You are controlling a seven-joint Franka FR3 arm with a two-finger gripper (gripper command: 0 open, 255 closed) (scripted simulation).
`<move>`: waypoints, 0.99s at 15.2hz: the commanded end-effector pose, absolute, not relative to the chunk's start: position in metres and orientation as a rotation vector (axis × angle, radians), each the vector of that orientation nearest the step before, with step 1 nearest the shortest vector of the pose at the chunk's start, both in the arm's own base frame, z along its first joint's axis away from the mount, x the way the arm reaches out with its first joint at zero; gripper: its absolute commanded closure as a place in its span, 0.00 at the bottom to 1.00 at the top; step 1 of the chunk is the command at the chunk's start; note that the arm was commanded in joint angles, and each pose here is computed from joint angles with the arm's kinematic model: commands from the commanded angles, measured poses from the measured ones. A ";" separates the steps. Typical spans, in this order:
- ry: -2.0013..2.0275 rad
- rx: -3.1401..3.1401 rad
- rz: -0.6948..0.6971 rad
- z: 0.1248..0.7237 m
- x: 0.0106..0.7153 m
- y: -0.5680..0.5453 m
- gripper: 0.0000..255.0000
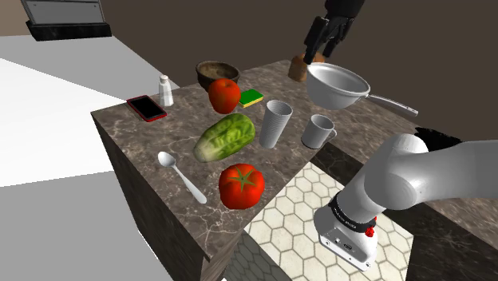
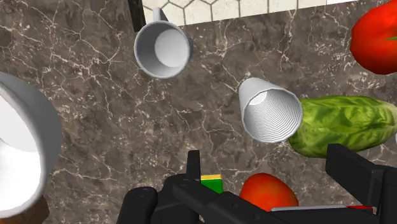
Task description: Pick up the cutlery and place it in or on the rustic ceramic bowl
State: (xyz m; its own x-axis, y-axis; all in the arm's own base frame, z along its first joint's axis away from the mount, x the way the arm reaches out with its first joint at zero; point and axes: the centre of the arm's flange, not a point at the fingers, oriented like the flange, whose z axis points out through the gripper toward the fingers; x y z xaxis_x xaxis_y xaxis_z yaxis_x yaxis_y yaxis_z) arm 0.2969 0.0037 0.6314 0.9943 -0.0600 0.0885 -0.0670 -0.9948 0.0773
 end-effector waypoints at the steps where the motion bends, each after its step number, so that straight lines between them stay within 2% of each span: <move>1: -0.097 3.057 0.132 0.631 0.297 0.004 0.00; 15: -0.039 3.028 0.167 0.528 0.324 0.158 0.00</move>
State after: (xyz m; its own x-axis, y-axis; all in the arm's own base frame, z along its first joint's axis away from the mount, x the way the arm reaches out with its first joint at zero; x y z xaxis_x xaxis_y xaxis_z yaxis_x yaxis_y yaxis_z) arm 0.3218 0.1501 0.5388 0.9939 -0.0216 0.1085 -0.0331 -0.9939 0.1055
